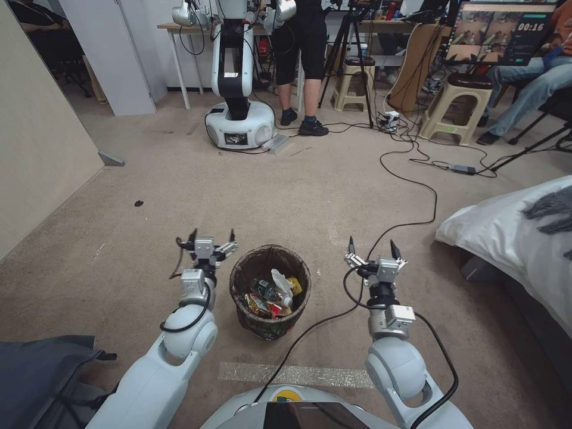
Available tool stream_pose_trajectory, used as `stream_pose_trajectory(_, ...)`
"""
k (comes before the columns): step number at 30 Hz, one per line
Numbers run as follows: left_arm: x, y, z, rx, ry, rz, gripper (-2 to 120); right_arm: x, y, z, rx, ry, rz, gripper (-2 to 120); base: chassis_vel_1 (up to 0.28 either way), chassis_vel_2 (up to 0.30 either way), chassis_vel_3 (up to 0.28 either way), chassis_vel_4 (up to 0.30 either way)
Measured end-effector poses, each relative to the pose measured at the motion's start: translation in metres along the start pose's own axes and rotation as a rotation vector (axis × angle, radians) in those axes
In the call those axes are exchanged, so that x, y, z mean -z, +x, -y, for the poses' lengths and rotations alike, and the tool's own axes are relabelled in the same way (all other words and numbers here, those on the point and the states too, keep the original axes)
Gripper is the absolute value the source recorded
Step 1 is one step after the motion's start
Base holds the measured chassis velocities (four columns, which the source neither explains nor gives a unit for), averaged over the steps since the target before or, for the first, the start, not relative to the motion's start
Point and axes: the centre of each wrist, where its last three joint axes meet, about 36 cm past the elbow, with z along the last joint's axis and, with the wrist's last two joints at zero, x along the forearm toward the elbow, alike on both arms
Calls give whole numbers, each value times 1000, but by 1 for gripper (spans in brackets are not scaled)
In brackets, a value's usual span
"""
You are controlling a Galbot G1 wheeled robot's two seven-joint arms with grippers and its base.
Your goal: Pick up the trash bin, then pick up the garbage from the floor and place it into the trash bin.
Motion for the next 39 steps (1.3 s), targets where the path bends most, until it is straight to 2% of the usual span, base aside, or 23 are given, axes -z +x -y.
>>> stream_pose_trajectory(2,-5,13,-5,46,-22,-16,100,-1,-4,4,-24,4,0,100,0,0,0,0)
stream_pose_trajectory(5,-14,26,-7,77,-33,-38,100,-3,-6,6,-37,8,-3,100,0,0,0,0)
stream_pose_trajectory(13,-33,51,7,130,-12,-75,100,-18,0,6,-38,27,-4,100,0,0,0,0)
stream_pose_trajectory(21,-38,61,20,128,5,-89,100,-25,6,7,-33,46,1,100,0,0,0,0)
stream_pose_trajectory(39,-38,61,21,129,-3,-106,100,-24,6,8,-39,57,-4,100,0,0,0,0)
